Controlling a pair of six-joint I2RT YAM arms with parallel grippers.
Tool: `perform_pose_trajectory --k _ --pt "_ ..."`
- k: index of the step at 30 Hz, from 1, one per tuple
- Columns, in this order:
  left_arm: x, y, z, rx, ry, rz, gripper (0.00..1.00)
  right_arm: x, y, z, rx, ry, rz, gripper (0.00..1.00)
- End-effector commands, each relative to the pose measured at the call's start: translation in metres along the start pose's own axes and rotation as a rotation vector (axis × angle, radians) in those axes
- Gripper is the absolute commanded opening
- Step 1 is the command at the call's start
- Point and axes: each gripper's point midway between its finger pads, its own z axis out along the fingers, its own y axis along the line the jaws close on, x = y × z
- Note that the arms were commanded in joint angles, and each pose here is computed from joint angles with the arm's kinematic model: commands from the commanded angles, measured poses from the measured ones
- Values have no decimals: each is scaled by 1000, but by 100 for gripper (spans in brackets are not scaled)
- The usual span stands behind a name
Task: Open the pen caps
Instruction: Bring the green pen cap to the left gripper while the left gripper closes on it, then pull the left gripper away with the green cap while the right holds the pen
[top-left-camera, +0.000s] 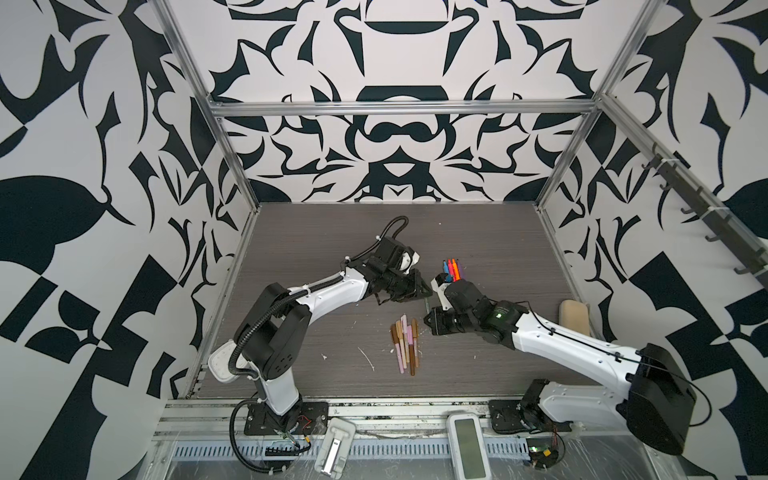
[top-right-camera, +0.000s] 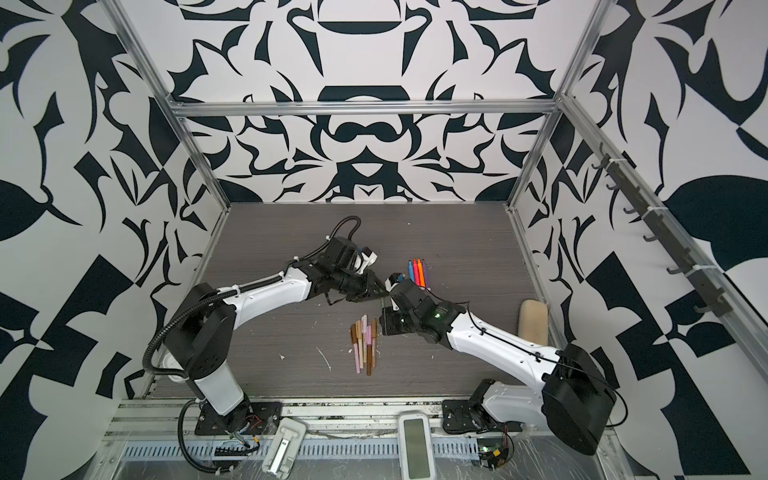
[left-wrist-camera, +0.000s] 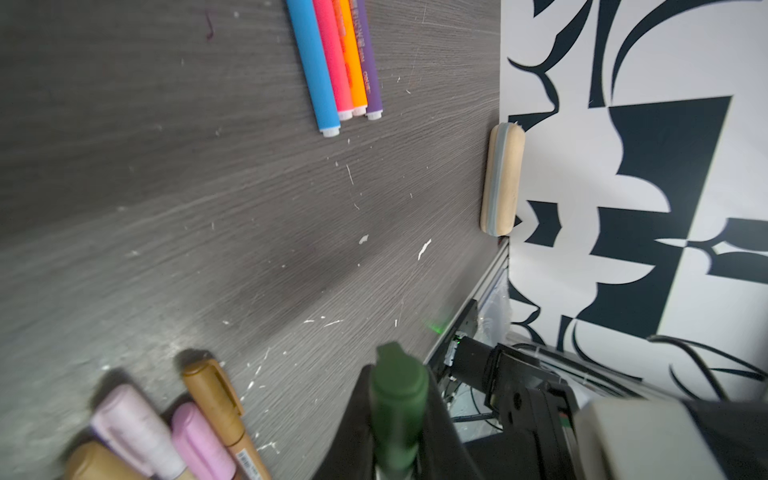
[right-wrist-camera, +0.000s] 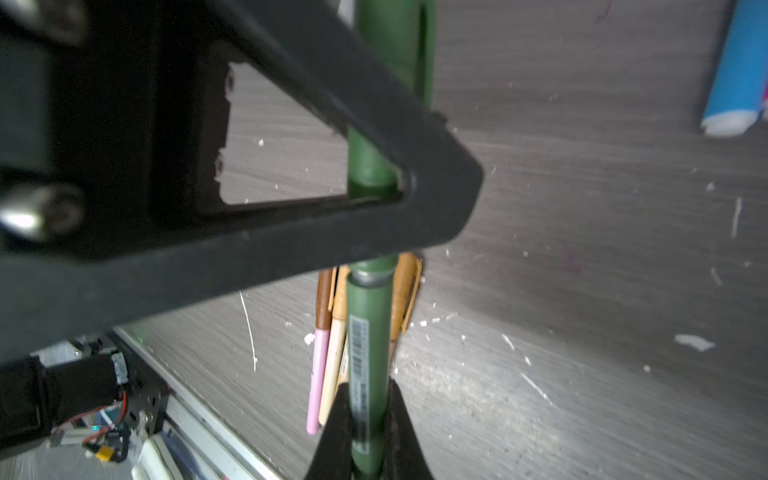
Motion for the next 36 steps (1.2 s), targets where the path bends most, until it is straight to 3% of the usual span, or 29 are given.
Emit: perform_pose_trajectory --k 1,8,15,27,36 --pt "-31 -15 -24 -3 -32 79 0 15 4 0 -24 42 -16 0" --pt "-92 -11 -61 63 -143 20 0 36 8 3 -40 48 -26 0" --pt "-117 -11 -80 80 -207 9 0 47 10 5 -30 56 -42 0" --pt "-112 3 -84 24 -211 6 0 49 6 -3 -20 33 -42 0" --pt "-68 65 -73 -168 -131 -30 0 52 -3 -4 6 25 -31 0"
